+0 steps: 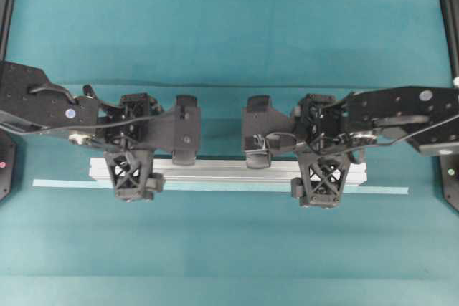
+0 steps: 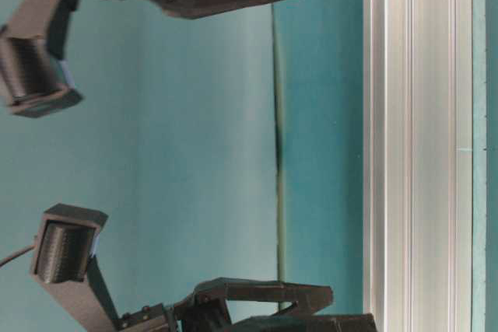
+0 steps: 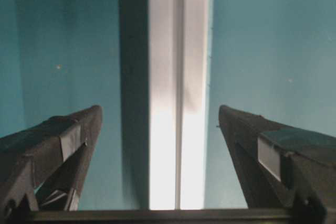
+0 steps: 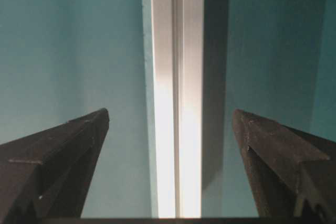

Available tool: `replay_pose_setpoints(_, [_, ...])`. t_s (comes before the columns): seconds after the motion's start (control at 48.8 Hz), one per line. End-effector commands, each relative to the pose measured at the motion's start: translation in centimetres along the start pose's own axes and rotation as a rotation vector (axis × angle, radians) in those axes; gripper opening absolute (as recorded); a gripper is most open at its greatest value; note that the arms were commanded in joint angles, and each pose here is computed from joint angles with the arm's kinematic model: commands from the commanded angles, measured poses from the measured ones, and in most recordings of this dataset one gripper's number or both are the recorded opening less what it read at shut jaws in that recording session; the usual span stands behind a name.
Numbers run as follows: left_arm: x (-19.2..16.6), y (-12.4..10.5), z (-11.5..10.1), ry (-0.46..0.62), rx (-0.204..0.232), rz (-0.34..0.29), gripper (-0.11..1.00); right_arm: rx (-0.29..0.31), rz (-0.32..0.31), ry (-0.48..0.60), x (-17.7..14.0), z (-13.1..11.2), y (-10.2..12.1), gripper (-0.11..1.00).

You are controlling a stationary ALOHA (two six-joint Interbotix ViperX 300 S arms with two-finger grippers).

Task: Lift the metal rail with both hands.
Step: 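Lower both open grippers over the rail near each end, then close both grippers on the silver rail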

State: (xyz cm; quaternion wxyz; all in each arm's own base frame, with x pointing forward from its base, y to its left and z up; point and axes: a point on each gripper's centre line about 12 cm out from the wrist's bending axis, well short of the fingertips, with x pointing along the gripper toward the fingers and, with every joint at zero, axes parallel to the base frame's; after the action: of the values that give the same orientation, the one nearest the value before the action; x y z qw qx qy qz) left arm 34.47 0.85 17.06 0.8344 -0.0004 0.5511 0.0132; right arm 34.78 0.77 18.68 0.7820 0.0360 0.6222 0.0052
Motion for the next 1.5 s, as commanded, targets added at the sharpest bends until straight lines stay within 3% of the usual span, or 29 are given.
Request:
replay_pose_setpoints(0.0, [-0.1,0.1,0.3,-0.012,-0.003,0.003,0.99,0.017,0.003,-0.001,0.6,0.0,0.1,1.0])
replay_pose_setpoints(1.025, [6.1,-0.2,-1.5,0.064,0.002,-0.002,0.99,0.027,-0.012,-0.013,7.5,-2.2,-0.4,1.0])
replay_pose_setpoints(1.475, [6.5,-0.2,-2.1,0.075,0.002,-0.003,0.99,0.032,-0.017,-0.026,7.7,-2.0,-0.9,1.0])
